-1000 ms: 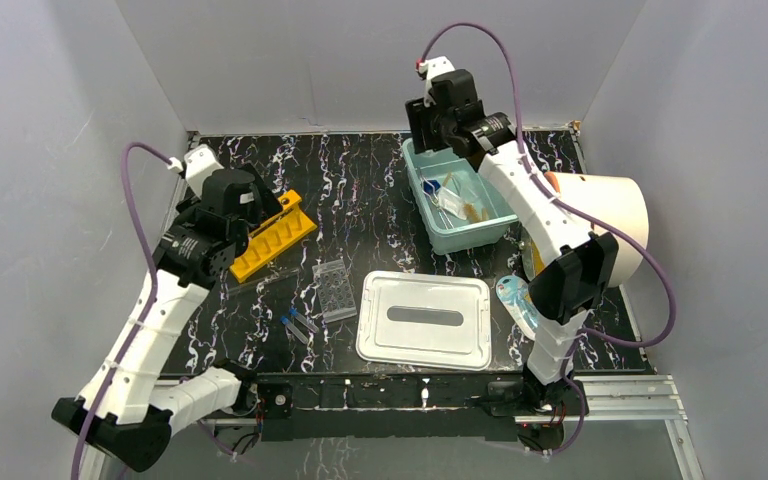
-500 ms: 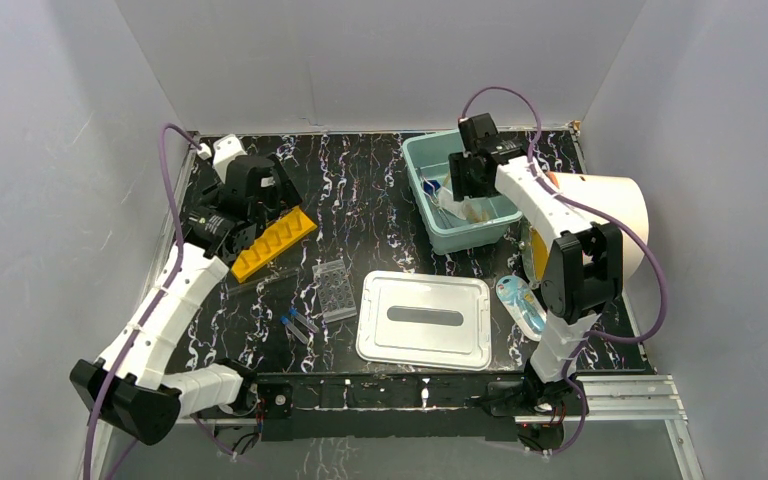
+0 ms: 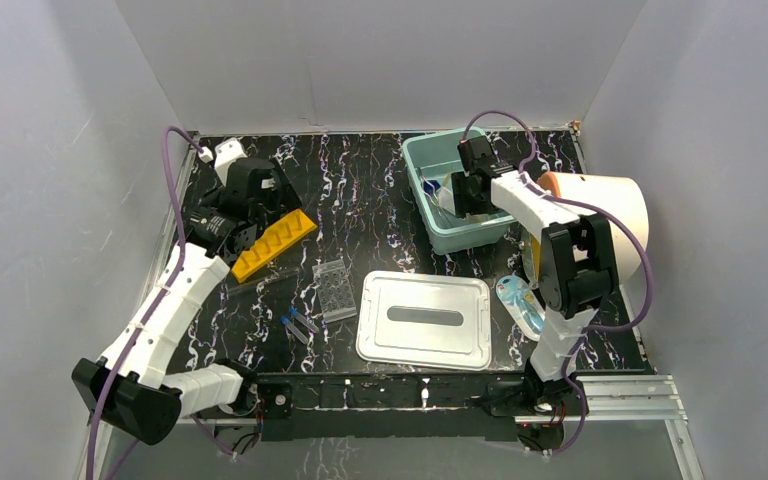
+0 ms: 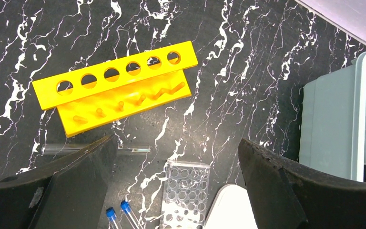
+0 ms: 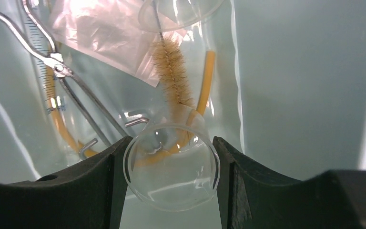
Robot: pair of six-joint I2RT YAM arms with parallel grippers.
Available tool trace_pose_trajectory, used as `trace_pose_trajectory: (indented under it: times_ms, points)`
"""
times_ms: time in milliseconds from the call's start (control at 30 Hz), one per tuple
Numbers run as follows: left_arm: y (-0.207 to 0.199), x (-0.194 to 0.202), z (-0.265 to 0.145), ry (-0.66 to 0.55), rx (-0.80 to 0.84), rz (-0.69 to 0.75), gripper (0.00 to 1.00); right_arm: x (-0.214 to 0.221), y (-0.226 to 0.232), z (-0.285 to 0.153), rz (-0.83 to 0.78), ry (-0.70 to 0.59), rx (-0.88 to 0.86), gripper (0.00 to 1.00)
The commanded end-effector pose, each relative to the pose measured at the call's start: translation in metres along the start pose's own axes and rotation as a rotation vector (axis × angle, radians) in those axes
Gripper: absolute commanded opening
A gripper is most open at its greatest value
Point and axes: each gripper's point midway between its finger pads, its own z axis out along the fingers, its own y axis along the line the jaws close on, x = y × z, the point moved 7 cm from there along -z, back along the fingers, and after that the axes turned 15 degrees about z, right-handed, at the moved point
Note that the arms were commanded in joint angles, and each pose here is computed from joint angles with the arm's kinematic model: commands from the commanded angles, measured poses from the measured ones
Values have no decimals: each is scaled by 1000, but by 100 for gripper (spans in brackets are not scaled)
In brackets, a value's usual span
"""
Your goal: Organize the chemistry lab equipment
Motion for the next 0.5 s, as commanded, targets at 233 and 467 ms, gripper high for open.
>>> trace_pose_trajectory:
  times_ms: [233,467]
  points:
    - [10,6,-9,8,2,-10,98,-12,-3,31,-8,-91,26,66]
    - [11,10,-10,18,3,-12,98,-21,-1,16,10,-104,10,82]
